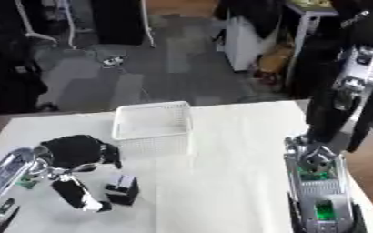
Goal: Pick up objects on the table and place them in the box.
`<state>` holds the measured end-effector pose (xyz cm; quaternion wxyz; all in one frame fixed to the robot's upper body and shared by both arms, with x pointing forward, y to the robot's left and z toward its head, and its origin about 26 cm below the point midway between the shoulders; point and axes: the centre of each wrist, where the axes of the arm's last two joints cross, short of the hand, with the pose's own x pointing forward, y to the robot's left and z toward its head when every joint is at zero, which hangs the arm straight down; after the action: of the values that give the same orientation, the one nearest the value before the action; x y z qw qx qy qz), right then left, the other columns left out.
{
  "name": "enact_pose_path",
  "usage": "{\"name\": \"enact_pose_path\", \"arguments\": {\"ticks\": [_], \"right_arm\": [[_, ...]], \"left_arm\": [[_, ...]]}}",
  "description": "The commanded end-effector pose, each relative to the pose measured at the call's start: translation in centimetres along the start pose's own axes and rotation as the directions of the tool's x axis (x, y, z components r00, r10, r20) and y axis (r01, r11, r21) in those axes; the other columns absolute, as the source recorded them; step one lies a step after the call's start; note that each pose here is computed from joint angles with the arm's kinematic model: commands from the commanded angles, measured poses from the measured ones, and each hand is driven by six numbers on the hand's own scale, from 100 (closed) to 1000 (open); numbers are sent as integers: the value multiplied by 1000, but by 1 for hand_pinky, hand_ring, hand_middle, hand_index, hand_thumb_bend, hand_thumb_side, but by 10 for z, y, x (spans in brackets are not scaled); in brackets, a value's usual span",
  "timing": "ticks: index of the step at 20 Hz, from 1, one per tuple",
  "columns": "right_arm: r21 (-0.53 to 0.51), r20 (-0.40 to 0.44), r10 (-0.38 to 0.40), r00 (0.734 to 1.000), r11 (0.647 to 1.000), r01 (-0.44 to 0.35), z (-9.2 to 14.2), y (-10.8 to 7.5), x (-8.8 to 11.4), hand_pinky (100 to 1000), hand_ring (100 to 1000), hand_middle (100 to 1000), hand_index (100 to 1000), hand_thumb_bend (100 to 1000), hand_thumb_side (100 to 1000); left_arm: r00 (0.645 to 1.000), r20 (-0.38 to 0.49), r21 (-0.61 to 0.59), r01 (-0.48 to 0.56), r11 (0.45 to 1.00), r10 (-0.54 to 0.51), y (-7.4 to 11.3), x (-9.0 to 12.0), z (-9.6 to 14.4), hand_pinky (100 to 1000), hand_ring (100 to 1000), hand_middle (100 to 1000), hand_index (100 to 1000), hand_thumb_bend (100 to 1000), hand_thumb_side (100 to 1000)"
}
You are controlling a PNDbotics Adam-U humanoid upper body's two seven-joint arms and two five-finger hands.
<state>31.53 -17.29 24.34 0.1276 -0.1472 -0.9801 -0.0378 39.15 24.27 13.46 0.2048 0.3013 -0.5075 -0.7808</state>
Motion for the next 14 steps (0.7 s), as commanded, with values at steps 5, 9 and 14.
{"name": "enact_pose_path", "arguments": {"ticks": [5,9,14], "right_arm": [[-8,36,-16,999,1000,17,-9,2,7,836,736,726,822,106,1000],[-9,36,-17,999,1000,17,-9,2,7,835,736,726,822,106,1000],[-11,36,-18,999,1000,18,-9,3,7,836,736,727,822,105,1000]], "left_arm": [[1000,-30,48,4,999,-2,-1,-7,1,398,602,706,792,438,744],[999,-41,46,-7,999,8,-7,-9,-1,394,599,703,793,421,755],[998,-53,39,-34,999,36,-14,-12,-3,379,587,686,800,387,781]]}}
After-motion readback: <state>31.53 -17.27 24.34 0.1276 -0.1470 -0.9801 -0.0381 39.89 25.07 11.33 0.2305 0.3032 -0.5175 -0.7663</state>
